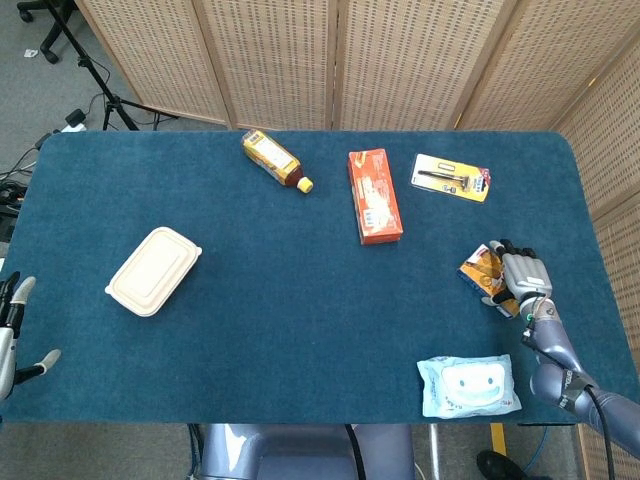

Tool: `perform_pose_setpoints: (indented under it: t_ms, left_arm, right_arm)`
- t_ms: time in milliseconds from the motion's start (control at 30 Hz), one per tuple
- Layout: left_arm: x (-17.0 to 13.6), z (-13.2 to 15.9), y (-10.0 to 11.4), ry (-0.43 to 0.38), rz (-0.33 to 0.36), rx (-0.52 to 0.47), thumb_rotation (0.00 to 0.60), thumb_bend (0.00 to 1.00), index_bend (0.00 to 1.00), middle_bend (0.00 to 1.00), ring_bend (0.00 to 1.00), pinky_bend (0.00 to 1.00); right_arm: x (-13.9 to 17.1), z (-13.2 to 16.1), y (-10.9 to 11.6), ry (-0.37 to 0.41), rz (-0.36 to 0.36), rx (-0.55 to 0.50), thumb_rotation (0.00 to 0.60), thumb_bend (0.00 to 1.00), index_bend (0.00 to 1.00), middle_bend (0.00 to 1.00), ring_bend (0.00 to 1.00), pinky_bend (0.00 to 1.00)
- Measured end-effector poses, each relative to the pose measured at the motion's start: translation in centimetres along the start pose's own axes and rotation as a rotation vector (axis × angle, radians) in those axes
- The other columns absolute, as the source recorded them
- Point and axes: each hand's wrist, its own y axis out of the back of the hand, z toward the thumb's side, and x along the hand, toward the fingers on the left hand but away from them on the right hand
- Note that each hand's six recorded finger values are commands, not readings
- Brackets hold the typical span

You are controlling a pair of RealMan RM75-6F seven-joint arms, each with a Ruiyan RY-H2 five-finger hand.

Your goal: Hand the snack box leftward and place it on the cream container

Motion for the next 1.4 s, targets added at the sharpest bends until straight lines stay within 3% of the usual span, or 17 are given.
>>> perform_pose_setpoints:
  t_ms: [100, 167, 300, 433, 667, 933, 1000, 1033, 1067, 1100, 1167, 1233, 1400]
  left_arm:
    - [0.0, -0.1, 0.0, 0.003, 0.0, -0.001, 0.6, 0.0, 0.0, 0.0, 0.0, 0.0]
    - [0.0, -0.1, 0.0, 0.004, -0.001, -0.002, 0.6, 0.0, 0.0, 0.0, 0.0, 0.0]
    - [0.0, -0.1, 0.0, 0.003, -0.002, -0.004, 0.6, 0.0, 0.0, 0.0, 0.0, 0.0]
    - [0.0, -0.1, 0.1, 0.003, -0.003, -0.01, 0.6, 0.0, 0.0, 0.0, 0.0, 0.0]
    - [0.0, -0.1, 0.1, -0.001, -0.007, -0.019, 0.6, 0.0, 0.0, 0.0, 0.0, 0.0]
    - [0.1, -0.7, 0.7, 0.008, 0.001, -0.051, 0.6, 0.0, 0.0, 0.0, 0.0, 0.0]
    - [0.1, -0.8, 0.8, 0.01, -0.001, -0.056, 0.6, 0.0, 0.0, 0.0, 0.0, 0.0]
    - [0.1, -0.9, 0.8, 0.011, -0.001, -0.06, 0.6, 0.0, 0.0, 0.0, 0.0, 0.0]
    - [0.2, -1.0, 0.9, 0.013, -0.002, -0.064, 0.6, 0.0, 0.0, 0.0, 0.0, 0.0]
    - [0.2, -1.1, 0.9, 0.014, -0.002, -0.068, 0.6, 0.0, 0.0, 0.0, 0.0, 0.0]
    - [0.2, -1.4, 1.0, 0.017, -0.004, -0.08, 0.6, 0.0, 0.0, 0.0, 0.0, 0.0]
    - [0.2, -1.6, 1.1, 0.017, -0.009, -0.089, 0.6, 0.0, 0.0, 0.0, 0.0, 0.0]
    - [0.1, -2.0, 1.2, 0.015, -0.019, -0.096, 0.6, 0.0, 0.0, 0.0, 0.0, 0.0]
  right_arm:
    - [-0.2, 0.7, 0.6, 0.042, -0.065, 0.008, 0.6, 0.14, 0.54, 0.69, 0.75, 0.58]
    - [-0.2, 1.3, 1.0, 0.077, -0.115, -0.002, 0.6, 0.23, 0.57, 0.7, 0.76, 0.6]
    - [0.2, 2.3, 1.9, 0.148, -0.185, -0.035, 0.6, 0.28, 0.57, 0.7, 0.77, 0.6]
    - [1.8, 4.7, 3.6, 0.282, -0.252, -0.039, 0.6, 0.35, 0.57, 0.7, 0.77, 0.6]
    - [6.9, 12.9, 6.3, 0.605, -0.308, -0.027, 0.6, 0.36, 0.57, 0.7, 0.78, 0.6]
    - [8.6, 21.0, 7.1, 0.729, -0.308, 0.076, 0.6, 0.36, 0.57, 0.7, 0.78, 0.6]
    - [8.8, 22.7, 6.6, 0.745, -0.302, 0.094, 0.6, 0.27, 0.56, 0.68, 0.77, 0.6]
    - [9.0, 23.8, 6.2, 0.754, -0.297, 0.107, 0.6, 0.2, 0.51, 0.63, 0.74, 0.57]
    - [9.1, 24.7, 5.7, 0.759, -0.293, 0.117, 0.6, 0.09, 0.36, 0.47, 0.59, 0.48]
    - [9.2, 25.5, 5.2, 0.764, -0.286, 0.126, 0.6, 0.01, 0.19, 0.27, 0.35, 0.33]
    - [9.4, 27.2, 3.4, 0.768, -0.253, 0.162, 0.6, 0.0, 0.01, 0.02, 0.04, 0.08]
    - [9.5, 28.1, 2.0, 0.758, -0.226, 0.22, 0.6, 0.0, 0.0, 0.0, 0.0, 0.01]
    - [10.5, 29.0, 0.9, 0.72, -0.222, 0.302, 0.6, 0.0, 0.0, 0.0, 0.0, 0.0]
